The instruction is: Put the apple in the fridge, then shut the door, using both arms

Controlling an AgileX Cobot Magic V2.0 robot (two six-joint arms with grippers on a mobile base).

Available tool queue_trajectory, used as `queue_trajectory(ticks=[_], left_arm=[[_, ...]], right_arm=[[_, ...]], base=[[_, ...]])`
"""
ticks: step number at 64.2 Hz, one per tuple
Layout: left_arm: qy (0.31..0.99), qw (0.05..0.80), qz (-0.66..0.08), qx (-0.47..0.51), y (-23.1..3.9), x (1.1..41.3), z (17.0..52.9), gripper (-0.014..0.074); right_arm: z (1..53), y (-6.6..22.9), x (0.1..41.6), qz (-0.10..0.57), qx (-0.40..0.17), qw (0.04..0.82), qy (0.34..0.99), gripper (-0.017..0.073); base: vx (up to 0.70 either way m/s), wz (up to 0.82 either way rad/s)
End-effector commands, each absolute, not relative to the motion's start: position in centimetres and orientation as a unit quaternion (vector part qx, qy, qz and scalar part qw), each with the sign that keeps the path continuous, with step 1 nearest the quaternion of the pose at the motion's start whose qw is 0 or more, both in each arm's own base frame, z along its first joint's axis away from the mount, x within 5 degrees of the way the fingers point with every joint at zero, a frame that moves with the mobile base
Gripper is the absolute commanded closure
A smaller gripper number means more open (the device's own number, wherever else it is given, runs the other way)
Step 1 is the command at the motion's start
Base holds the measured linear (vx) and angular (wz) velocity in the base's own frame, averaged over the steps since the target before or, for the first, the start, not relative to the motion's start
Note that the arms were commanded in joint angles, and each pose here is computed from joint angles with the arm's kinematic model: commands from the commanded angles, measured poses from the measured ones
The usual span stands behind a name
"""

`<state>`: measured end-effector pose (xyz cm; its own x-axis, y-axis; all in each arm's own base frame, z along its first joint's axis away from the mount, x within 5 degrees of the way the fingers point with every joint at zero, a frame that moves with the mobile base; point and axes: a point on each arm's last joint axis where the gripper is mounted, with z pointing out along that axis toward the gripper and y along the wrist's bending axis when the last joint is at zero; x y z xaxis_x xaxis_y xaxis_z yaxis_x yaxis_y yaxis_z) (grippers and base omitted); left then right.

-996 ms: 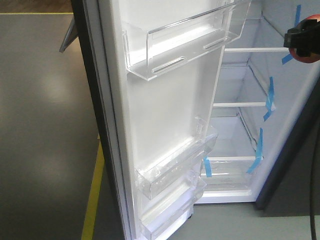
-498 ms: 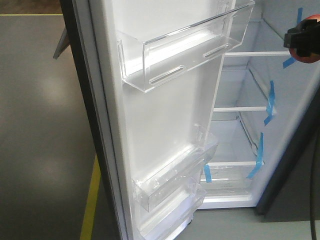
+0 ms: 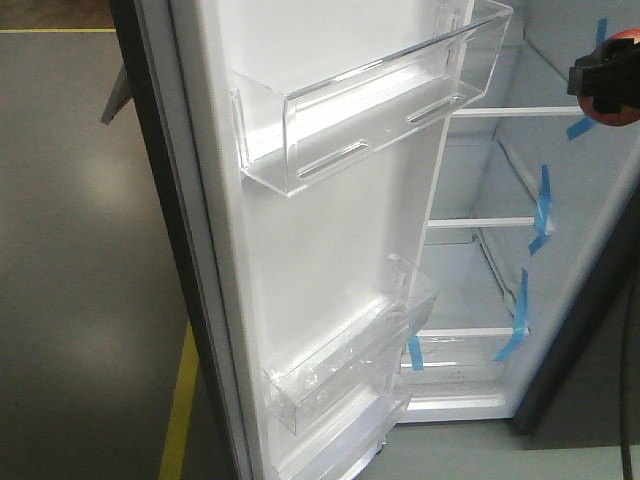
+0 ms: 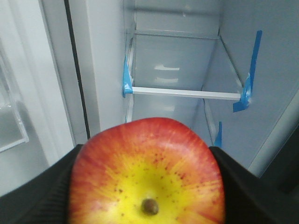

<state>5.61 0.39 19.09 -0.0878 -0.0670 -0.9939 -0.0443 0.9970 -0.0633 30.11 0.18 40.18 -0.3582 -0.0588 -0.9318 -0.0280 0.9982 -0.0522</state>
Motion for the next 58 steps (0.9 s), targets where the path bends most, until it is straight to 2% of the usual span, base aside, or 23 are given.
queue_trajectory(ticks=[1,58], left_arm=[[0.719,0.694,-0.017,-0.03,0.2,5.66,18.8,0.0599],[0.719,0.694,-0.017,-0.03,0.2,5.66,18.8,0.0599]], right_arm=[[42.88,0.07,29.35,-0.019,-0.027,0.624,0.78,0.0489],[42.88,0.07,29.35,-0.019,-0.027,0.624,0.78,0.0489]], base=[[0.02,0.0],[0.0,0.0]])
